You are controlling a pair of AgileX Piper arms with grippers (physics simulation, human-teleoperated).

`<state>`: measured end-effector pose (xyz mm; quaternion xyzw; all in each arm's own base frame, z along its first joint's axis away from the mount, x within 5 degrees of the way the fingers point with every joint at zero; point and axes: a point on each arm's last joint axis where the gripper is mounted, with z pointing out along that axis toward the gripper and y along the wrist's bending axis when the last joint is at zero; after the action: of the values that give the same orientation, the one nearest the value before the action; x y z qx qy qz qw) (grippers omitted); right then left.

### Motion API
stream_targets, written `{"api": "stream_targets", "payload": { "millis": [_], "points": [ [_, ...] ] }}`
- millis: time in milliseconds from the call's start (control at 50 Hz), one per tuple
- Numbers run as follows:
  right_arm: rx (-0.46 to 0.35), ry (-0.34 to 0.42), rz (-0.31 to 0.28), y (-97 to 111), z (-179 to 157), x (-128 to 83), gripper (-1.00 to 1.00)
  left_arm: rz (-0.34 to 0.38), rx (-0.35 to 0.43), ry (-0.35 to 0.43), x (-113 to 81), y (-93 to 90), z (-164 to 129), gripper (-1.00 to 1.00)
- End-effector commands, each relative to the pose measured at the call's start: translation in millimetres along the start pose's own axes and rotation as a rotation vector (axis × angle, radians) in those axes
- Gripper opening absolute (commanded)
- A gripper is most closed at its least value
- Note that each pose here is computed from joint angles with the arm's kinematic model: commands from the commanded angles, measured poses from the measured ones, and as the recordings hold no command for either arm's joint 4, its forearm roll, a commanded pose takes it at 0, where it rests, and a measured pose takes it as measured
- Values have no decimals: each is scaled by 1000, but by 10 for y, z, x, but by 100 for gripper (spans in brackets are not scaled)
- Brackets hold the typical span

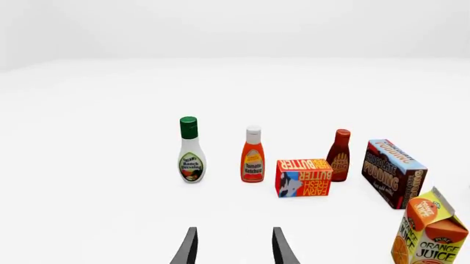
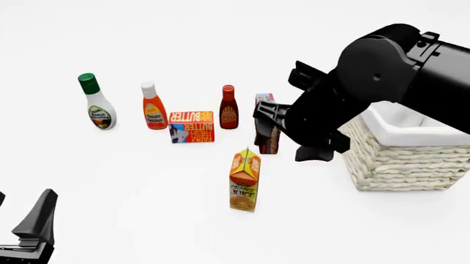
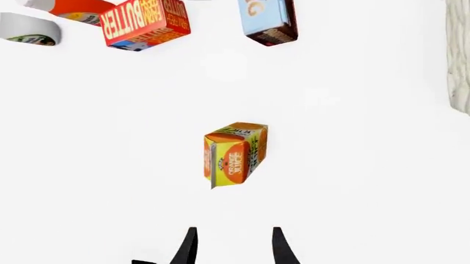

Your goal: Pick the orange juice and place it in the basket.

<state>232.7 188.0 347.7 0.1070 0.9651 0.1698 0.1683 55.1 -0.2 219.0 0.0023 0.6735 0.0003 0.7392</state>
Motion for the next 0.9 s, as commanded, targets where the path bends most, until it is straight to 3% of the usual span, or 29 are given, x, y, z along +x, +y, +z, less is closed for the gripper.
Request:
{"api": "stream_targets", "payload": {
  "millis": [20, 180, 360, 540, 580, 900],
  "points": [
    [35, 46, -5, 149, 2, 19, 100, 0, -1, 0, 3, 1, 1, 100],
    [47, 68, 0, 246, 26, 52, 100, 0, -1, 0, 3, 1, 1, 100],
    [117, 87, -9, 173, 278, -203, 100, 0, -1, 0, 3, 1, 1, 100],
    [141, 109, -33, 227, 466, -257, 100, 0, -1, 1, 3, 1, 1, 100],
    [120, 112, -33, 352, 424, -132, 100, 0, -1, 0, 3, 1, 1, 100],
    [116, 129, -78, 529, 558, -73, 100, 0, -1, 0, 3, 0, 1, 100]
  ]
}}
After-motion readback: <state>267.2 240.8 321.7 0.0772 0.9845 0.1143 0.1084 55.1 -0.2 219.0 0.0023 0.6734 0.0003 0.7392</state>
